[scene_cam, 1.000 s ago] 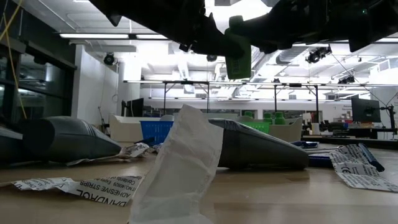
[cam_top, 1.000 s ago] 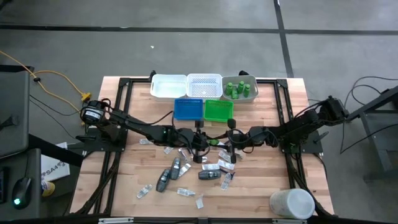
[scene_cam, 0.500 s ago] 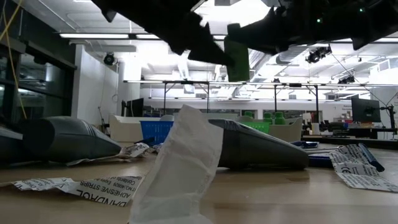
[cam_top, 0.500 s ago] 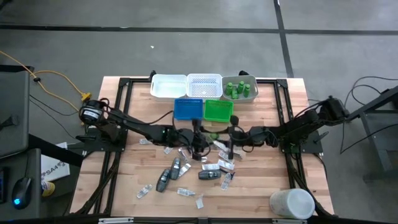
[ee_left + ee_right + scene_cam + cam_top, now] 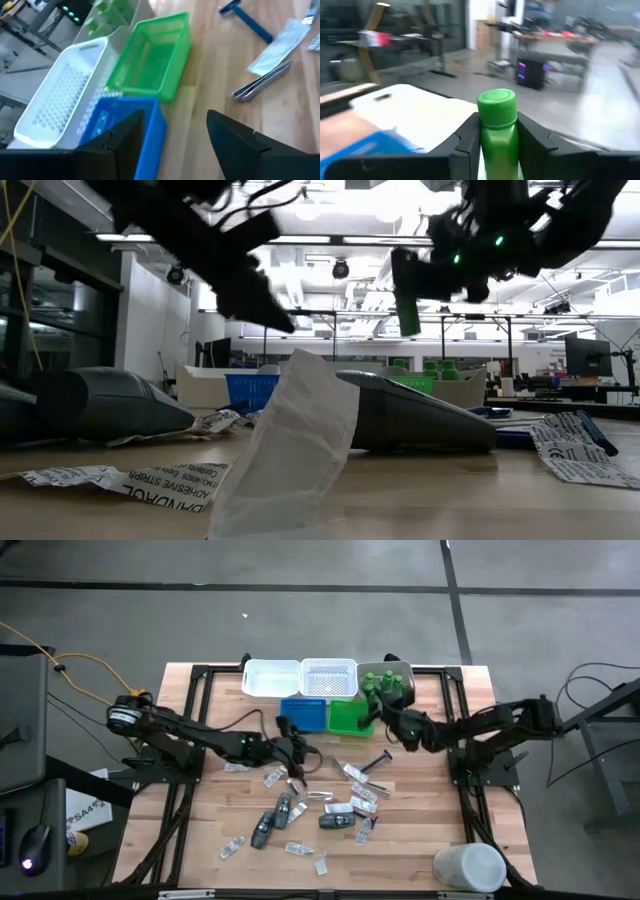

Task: Pick & Place Travel size toiletries
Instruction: Put the green shampoo bottle into the gray bin, then put the black deodorant into the white basket

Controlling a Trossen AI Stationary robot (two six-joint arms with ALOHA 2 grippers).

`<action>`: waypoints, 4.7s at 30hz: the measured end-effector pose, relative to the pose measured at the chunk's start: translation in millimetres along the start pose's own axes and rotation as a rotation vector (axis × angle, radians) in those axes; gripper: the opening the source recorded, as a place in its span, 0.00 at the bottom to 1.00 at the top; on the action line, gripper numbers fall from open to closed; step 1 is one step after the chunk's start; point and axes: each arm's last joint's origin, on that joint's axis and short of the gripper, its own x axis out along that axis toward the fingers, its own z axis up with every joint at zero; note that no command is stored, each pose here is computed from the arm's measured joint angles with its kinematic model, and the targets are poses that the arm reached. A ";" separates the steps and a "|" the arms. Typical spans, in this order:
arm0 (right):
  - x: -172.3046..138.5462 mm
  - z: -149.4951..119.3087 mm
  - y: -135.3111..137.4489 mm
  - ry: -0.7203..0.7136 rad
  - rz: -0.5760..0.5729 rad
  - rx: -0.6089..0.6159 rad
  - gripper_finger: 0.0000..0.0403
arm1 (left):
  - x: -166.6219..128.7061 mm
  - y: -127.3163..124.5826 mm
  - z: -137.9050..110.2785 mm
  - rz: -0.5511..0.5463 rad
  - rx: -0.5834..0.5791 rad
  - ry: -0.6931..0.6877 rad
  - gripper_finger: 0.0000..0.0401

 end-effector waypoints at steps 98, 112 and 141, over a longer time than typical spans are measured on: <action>-162.9 -27.7 40.3 0.542 0.980 -0.290 0.50 | -96.1 14.4 15.3 -0.363 -0.931 0.424 0.44; -185.1 -28.7 41.3 0.552 1.065 -0.296 0.50 | -47.7 -30.9 29.7 -0.275 -0.994 0.836 0.44; -197.9 -29.3 40.5 0.549 1.091 -0.300 0.50 | -13.4 -62.0 56.1 -0.215 -0.878 0.978 0.44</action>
